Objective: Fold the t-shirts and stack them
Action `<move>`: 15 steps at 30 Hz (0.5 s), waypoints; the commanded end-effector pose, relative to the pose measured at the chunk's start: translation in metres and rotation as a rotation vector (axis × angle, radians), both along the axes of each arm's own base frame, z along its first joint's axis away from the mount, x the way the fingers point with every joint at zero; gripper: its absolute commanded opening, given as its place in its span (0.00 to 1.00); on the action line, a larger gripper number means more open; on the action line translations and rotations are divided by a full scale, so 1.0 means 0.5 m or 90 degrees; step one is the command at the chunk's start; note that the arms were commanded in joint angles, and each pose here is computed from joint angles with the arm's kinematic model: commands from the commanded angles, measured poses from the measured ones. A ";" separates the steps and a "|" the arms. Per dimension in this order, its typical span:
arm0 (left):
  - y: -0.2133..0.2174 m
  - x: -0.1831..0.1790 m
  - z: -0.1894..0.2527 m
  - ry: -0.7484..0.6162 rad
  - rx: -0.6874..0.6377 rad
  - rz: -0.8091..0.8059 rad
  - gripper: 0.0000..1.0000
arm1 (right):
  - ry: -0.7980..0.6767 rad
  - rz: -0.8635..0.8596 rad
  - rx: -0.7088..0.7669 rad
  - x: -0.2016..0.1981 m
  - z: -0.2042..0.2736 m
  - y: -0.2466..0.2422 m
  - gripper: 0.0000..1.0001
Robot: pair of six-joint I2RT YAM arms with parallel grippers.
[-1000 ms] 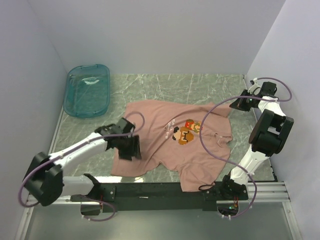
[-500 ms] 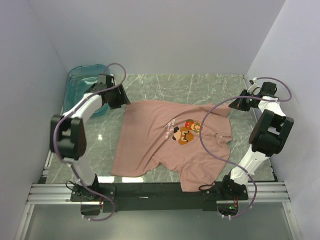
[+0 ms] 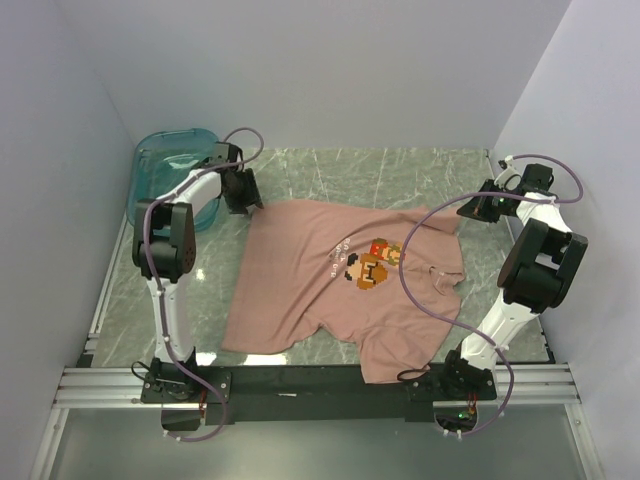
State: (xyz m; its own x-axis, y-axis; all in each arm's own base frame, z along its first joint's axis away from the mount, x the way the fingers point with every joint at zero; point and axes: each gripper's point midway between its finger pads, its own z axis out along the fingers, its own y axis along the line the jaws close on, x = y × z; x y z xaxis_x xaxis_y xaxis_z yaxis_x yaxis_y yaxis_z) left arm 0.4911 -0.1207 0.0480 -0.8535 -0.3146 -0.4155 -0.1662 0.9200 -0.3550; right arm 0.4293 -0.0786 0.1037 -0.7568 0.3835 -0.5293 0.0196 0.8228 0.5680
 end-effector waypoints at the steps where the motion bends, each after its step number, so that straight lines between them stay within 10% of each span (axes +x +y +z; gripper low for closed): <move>1: -0.002 0.015 -0.008 0.010 0.007 -0.023 0.56 | -0.009 0.005 0.003 0.002 0.006 -0.004 0.00; 6: -0.020 0.013 -0.032 0.028 -0.016 -0.045 0.48 | -0.008 0.005 0.003 0.001 0.007 -0.004 0.00; 15: -0.048 0.008 0.063 -0.072 -0.057 -0.103 0.01 | -0.004 0.007 0.003 -0.003 0.004 -0.002 0.00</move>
State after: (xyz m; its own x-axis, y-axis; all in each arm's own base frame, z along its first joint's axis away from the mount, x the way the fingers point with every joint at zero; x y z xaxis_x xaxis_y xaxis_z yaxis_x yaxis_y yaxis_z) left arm 0.4907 -0.1339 0.0280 -0.8906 -0.2537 -0.3775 -0.0927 0.9138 -0.3955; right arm 0.4264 -0.0773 0.1010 -0.7660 0.3854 -0.5145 0.0273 0.8191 0.5730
